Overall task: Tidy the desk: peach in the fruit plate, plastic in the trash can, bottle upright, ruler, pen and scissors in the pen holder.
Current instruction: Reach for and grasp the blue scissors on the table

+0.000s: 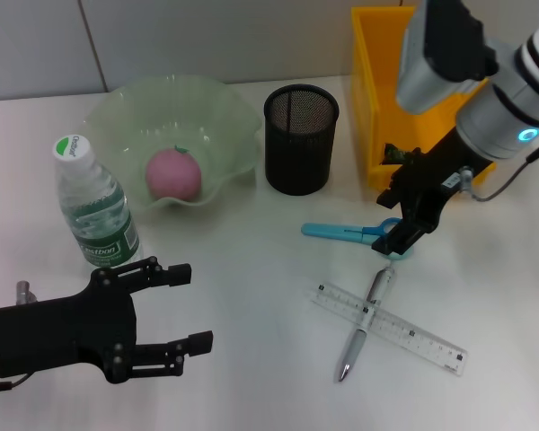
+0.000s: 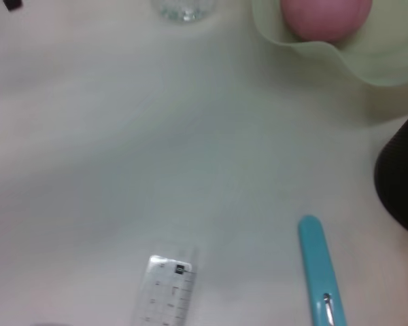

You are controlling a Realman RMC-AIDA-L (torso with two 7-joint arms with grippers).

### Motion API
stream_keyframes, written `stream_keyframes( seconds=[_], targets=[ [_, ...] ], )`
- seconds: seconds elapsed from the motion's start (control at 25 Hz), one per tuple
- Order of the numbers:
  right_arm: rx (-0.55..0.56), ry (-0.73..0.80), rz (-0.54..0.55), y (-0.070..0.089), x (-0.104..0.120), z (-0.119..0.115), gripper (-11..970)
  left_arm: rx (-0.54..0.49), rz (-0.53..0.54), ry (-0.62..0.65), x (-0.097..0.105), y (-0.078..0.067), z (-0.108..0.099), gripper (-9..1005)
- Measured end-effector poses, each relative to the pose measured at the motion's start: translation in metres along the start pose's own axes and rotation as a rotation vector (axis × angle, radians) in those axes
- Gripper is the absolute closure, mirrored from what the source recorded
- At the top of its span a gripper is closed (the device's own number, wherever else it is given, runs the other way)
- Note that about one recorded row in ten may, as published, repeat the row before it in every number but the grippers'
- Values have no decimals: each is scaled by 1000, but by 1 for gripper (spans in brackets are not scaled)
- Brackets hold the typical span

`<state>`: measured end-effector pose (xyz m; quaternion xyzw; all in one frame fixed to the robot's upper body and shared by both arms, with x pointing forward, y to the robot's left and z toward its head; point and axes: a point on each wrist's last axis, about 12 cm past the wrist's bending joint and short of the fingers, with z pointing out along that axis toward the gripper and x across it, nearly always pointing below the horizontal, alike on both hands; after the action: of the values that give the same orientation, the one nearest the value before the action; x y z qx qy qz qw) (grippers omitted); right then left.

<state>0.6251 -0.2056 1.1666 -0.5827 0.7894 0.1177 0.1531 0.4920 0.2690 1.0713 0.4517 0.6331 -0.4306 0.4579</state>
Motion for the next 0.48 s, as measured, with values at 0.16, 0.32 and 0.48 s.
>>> stream_keyframes(
  seconds=[0.16, 0.32, 0.48],
  targets=[
    [30, 25, -30, 0, -6, 7, 218, -2, -3, -3, 0, 0, 0, 134],
    [44, 46, -58, 1, -9, 16, 229, -5, -3, -9, -1, 1, 0, 134],
    [55, 62, -74, 1, -11, 24, 239, -5, -4, -10, -1, 0, 0, 134]
  ],
)
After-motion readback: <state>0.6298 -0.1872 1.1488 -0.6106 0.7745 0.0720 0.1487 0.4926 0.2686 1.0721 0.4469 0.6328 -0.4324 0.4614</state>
